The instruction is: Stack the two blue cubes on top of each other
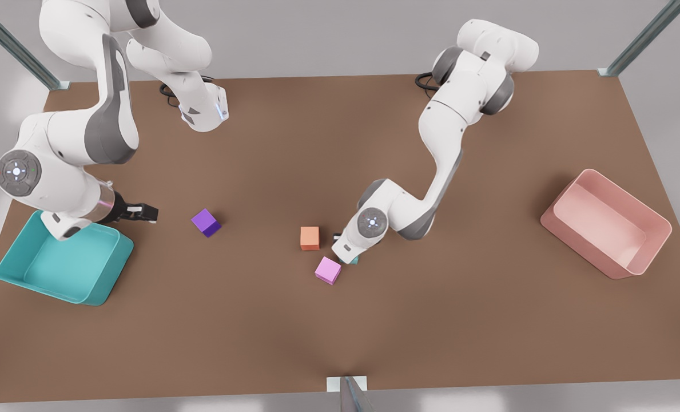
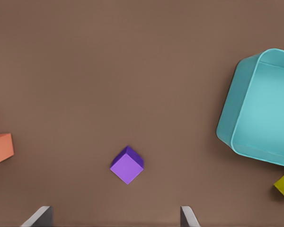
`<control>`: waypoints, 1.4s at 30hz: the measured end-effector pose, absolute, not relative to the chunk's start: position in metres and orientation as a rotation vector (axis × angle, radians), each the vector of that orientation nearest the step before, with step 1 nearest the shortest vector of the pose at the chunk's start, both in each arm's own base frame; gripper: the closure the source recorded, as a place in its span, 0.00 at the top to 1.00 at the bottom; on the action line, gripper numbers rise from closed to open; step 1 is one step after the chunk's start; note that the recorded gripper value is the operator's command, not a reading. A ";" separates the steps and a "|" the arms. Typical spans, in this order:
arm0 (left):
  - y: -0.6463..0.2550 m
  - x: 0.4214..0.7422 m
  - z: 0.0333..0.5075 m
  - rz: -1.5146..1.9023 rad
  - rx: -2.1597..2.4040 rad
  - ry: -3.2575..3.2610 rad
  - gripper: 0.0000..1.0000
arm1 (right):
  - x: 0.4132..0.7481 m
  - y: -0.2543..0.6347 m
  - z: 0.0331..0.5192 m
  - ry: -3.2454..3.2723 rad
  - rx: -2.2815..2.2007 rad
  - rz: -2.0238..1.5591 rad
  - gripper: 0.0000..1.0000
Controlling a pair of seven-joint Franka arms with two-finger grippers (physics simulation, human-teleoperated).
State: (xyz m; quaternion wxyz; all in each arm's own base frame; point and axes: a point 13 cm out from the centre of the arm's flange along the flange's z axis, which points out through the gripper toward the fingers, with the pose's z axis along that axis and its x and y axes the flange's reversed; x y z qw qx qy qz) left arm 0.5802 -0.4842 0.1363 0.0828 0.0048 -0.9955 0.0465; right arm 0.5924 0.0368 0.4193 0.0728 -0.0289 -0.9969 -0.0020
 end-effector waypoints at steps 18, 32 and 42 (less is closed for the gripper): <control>-0.491 0.592 0.127 0.148 0.367 -2.963 1.00 | 0.594 0.040 0.408 -2.977 -0.012 -0.021 1.00; -0.456 0.608 0.298 0.196 0.500 -2.967 1.00 | 0.598 0.039 0.406 -2.982 0.005 -0.022 1.00; -0.087 0.561 0.431 -0.244 0.594 -2.858 1.00 | 0.602 0.033 0.414 -3.000 -0.002 -0.025 1.00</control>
